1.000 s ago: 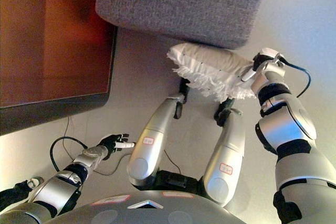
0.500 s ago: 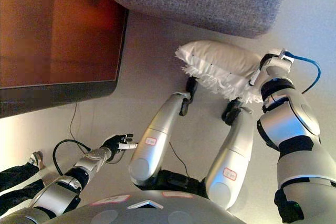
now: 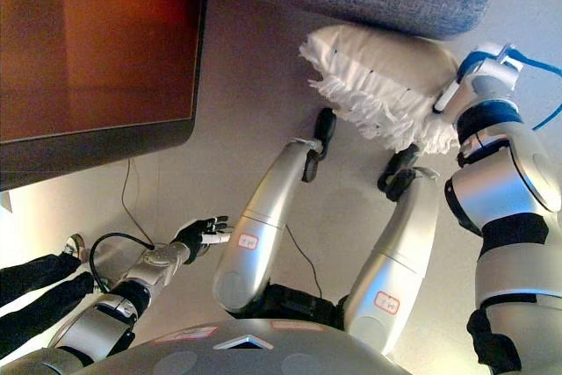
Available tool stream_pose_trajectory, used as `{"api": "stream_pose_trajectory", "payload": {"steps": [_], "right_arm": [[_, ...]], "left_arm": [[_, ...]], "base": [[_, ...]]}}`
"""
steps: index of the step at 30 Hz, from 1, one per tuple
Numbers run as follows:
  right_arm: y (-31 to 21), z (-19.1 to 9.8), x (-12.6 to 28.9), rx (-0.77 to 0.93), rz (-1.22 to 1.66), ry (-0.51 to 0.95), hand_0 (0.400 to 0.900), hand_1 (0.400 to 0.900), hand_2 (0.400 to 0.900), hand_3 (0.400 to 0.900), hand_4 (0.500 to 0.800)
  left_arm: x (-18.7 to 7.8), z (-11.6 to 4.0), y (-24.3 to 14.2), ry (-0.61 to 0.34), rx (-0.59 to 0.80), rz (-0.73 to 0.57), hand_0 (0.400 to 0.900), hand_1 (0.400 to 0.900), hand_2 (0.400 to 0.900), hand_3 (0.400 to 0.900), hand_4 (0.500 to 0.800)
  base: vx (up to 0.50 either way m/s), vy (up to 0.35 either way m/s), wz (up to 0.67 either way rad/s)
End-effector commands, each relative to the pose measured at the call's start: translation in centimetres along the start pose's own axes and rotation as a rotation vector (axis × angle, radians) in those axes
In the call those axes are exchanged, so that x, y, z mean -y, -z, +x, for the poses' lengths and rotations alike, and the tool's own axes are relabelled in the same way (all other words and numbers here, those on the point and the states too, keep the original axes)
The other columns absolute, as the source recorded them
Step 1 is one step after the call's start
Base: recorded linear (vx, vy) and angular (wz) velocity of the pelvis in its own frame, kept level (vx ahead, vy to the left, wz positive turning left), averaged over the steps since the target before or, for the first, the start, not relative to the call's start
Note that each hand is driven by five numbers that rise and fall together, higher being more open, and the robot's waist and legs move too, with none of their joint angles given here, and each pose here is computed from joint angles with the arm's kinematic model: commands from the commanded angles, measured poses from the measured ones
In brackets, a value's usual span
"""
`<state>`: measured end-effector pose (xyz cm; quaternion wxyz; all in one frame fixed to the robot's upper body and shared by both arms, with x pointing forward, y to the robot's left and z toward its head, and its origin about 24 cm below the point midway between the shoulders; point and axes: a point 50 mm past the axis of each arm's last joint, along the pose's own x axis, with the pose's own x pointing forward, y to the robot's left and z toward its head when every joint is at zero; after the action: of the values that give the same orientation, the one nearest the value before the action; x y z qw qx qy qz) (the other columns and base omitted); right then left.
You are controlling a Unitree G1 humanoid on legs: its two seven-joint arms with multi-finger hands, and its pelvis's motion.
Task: Pick up the pillow and put it on the sofa.
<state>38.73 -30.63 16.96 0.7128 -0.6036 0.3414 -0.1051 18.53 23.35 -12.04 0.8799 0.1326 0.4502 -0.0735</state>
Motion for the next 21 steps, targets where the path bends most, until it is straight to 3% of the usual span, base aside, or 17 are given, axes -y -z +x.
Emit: {"api": "stream_pose_trajectory", "payload": {"steps": [1,6,7,8,21], "right_arm": [[0.3,-0.6,3.3,-0.004,0.035,0.093,0.9,0.9,0.9,0.9,0.8],[0.3,-0.7,3.9,0.02,0.056,0.069,0.9,0.9,0.9,0.9,0.8],[0.2,-0.8,4.0,0.031,0.063,0.068,0.498,0.498,0.498,0.498,0.559],[0.0,-0.8,4.1,0.043,0.068,0.073,0.4,0.4,0.4,0.4,0.5],[0.2,-0.9,4.9,0.079,0.081,0.116,0.4,0.4,0.4,0.4,0.5]], "left_arm": [[0.2,-1.6,5.5,-0.018,-0.148,-0.05,0.9,0.9,0.9,0.9,0.8],[0.4,-1.8,6.0,-0.013,-0.139,-0.067,0.9,0.9,0.9,0.9,0.8],[0.4,-1.8,5.9,-0.015,-0.135,-0.07,0.9,0.9,0.9,0.9,0.8],[0.3,-1.8,5.9,-0.017,-0.13,-0.074,0.9,0.9,0.9,0.9,0.8],[0.0,-2.0,6.0,-0.027,-0.105,-0.091,0.9,0.9,0.9,0.9,0.8]], "base": [[-0.022,0.04,-0.02],[-0.019,0.041,0.0],[0.0,0.0,0.0],[0.0,0.0,0.0],[0.001,0.005,-0.01]]}}
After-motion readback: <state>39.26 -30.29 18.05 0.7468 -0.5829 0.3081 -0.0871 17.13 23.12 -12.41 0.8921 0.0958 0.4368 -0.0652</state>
